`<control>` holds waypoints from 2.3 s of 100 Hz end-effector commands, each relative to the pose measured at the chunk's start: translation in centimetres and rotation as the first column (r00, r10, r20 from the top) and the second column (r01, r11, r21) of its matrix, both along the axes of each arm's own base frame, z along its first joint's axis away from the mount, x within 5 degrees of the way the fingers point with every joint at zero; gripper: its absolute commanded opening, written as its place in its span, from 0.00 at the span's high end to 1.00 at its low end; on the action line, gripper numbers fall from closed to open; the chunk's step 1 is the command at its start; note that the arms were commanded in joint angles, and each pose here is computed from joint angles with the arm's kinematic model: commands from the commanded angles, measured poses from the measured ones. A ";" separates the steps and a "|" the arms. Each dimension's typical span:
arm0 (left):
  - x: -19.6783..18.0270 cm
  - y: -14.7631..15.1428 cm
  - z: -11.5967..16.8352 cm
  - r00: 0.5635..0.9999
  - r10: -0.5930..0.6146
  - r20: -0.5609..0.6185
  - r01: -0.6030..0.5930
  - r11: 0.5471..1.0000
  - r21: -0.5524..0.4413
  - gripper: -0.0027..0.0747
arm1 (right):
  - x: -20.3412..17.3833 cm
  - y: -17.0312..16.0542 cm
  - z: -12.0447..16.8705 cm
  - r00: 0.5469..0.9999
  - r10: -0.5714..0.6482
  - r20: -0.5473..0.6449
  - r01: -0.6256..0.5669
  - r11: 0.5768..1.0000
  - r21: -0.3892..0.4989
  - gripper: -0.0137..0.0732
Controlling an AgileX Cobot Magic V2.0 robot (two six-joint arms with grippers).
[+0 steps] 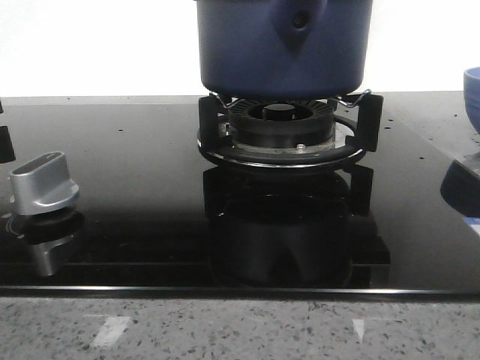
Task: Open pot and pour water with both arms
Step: 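Lower the held glass lid onto the pot with the left gripper, then open the left gripper and raise it away from the lid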
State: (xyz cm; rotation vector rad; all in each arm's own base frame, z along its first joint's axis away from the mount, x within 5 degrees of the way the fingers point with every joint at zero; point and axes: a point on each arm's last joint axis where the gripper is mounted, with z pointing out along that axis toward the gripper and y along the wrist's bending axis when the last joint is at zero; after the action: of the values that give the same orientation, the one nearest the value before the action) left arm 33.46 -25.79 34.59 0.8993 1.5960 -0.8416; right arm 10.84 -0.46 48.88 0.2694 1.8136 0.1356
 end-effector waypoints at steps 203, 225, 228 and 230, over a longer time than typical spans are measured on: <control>-18.9 17.7 4.6 0.793 0.588 0.161 -0.562 0.807 -0.179 0.99 | -7.3 0.2 -11.6 0.917 0.101 0.386 -0.002 0.969 -0.249 0.93; -23.2 21.8 -0.6 0.703 0.695 0.152 -0.671 0.718 -0.183 0.99 | -8.3 0.3 -16.8 0.888 0.111 0.447 0.006 0.968 -0.252 0.93; -23.7 22.1 -1.1 0.700 0.698 0.152 -0.672 0.716 -0.191 0.99 | -8.4 0.3 -17.3 0.888 0.111 0.447 0.005 0.968 -0.250 0.93; -24.0 22.4 -1.5 0.698 0.699 0.153 -0.672 0.714 -0.196 0.99 | -8.4 0.3 -17.5 0.888 0.111 0.446 0.005 0.968 -0.250 0.93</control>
State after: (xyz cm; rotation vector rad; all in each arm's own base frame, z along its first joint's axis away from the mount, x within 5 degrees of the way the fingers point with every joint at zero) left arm 10.81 -4.36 33.58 0.2481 1.5354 -0.2792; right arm 2.79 -0.19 31.12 0.0314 1.4553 0.0255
